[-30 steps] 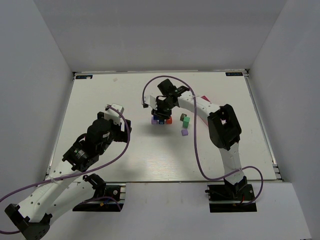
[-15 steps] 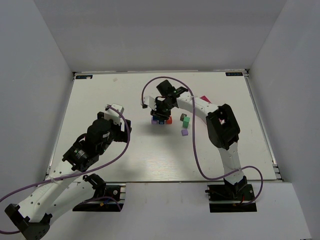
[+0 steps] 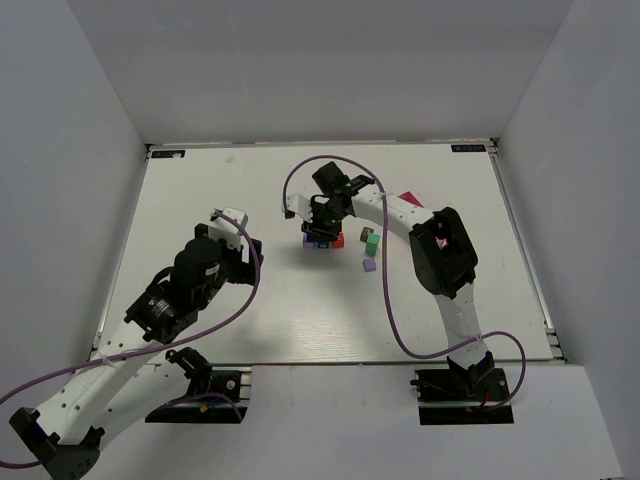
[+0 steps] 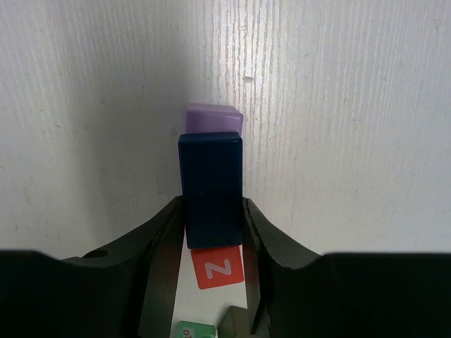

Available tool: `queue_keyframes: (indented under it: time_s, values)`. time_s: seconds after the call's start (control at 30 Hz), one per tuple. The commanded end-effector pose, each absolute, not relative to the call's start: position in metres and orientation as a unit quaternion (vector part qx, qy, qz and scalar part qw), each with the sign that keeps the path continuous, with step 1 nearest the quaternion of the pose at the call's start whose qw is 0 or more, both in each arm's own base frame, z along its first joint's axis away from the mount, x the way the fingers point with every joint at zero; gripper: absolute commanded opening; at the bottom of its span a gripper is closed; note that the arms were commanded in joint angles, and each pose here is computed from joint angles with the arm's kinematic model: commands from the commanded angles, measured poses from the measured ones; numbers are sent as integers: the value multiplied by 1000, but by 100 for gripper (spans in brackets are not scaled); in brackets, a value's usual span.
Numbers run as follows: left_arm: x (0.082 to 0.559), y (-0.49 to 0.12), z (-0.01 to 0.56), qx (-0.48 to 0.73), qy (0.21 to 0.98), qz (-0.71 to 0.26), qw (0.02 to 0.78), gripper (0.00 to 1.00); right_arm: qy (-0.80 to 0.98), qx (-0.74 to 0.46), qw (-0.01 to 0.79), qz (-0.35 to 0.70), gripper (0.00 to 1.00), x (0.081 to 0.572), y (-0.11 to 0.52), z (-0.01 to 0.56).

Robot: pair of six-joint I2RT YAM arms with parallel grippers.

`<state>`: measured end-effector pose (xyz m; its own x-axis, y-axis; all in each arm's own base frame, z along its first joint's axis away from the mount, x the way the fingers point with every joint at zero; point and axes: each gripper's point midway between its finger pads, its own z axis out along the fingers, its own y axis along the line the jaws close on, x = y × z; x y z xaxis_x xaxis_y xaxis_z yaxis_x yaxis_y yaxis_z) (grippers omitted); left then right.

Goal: Build the wood block tower

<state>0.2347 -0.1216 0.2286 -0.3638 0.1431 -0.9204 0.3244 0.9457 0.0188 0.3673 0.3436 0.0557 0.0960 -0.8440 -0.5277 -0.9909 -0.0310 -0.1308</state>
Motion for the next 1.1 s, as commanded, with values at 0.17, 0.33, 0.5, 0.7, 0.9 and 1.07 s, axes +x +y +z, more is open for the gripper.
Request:
queue_keyframes:
  time_s: [0.17, 0.33, 0.5, 0.7, 0.9, 1.07]
  values:
    - [236, -119, 234, 137, 816, -82, 556, 93, 644, -701, 264, 155, 39, 376, 354, 70]
    - [236, -119, 234, 137, 816, -82, 556, 93, 643, -701, 265, 156, 43, 375, 355, 72]
    - [236, -119, 234, 137, 816, -82, 556, 93, 641, -703, 265, 154, 49, 376, 354, 70]
    - [236, -119, 234, 137, 816, -82, 556, 93, 640, -705, 265, 152, 90, 375, 353, 70]
    - [236, -119, 234, 137, 816, -82, 556, 93, 637, -704, 274, 153, 90, 372, 353, 76]
    - [236, -119, 234, 137, 816, -82, 556, 93, 632, -702, 291, 151, 90, 370, 350, 93]
